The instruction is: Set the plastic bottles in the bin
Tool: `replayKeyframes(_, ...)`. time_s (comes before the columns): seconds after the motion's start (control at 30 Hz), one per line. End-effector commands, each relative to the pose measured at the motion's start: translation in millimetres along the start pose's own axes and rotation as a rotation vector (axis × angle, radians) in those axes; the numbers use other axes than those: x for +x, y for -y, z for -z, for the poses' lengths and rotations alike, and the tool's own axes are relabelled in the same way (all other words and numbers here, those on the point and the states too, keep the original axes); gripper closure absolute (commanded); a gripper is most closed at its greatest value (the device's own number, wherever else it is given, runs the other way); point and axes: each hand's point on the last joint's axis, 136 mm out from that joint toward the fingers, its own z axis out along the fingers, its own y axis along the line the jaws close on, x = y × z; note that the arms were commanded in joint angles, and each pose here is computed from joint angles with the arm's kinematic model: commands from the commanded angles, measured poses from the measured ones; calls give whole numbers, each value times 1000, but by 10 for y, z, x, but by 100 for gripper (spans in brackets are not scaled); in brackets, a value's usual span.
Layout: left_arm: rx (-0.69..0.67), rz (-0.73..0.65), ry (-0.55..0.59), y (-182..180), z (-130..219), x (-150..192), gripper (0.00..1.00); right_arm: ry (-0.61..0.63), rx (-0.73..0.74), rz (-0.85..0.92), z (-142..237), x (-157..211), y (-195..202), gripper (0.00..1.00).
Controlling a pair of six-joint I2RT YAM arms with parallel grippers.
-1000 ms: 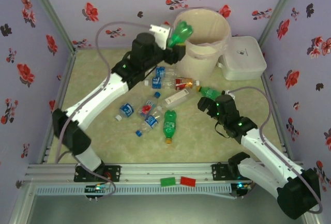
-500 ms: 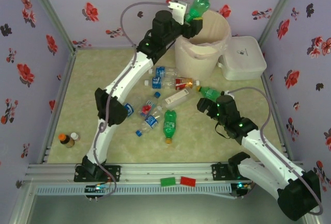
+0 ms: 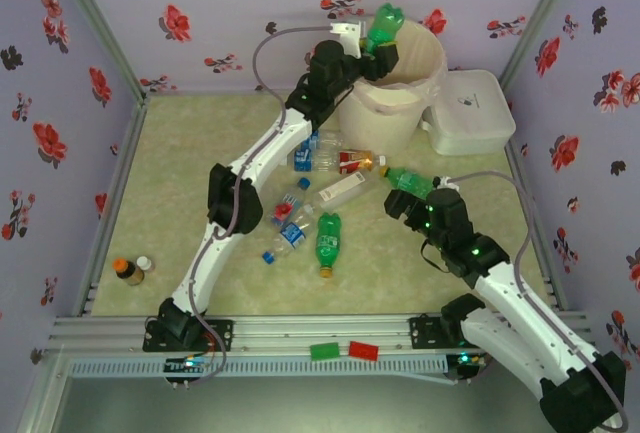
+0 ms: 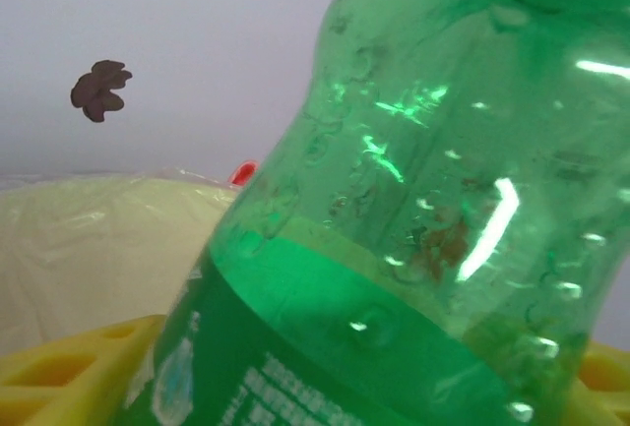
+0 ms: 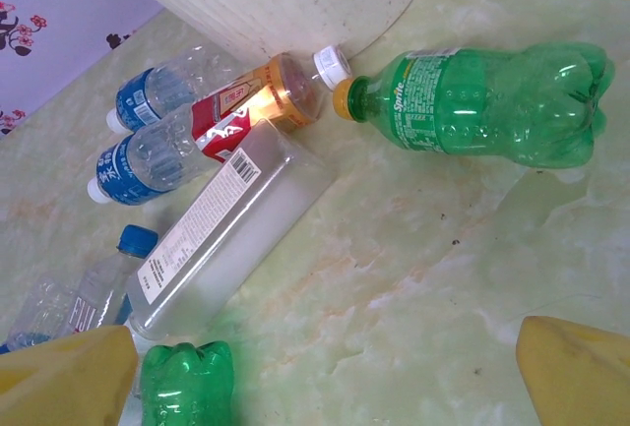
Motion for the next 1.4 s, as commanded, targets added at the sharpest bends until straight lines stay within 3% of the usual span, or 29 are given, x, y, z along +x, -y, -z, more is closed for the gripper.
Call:
replayKeyframes(0.0, 47, 20, 129, 158, 79, -488, 7, -1, 28, 22, 10, 40, 92, 0)
replayKeyframes(0.07, 44, 11, 124, 180, 113, -548, 0, 1, 27, 21, 9, 38, 91, 0)
replayKeyframes(0.33, 70, -43, 71, 393, 400, -835, 0, 22, 63, 95, -18, -11, 140, 0)
replayKeyframes(0.53, 67, -111, 41, 556, 847, -983, 0, 53, 177, 226, -10, -253, 245, 0)
replayKeyframes(0.7, 34, -153, 21, 570, 1350, -943, 0, -1, 242, 308, -170, -428, 311, 0)
replayKeyframes(0.9, -79, -153, -28, 370, 2060, -657, 0, -119, 280, 400, -503, -571, 316, 0)
replayKeyframes(1.37, -407, 56, -321, -464, 3521, 923, 0, -297, 197, 405, -1235, -595, 305, 0)
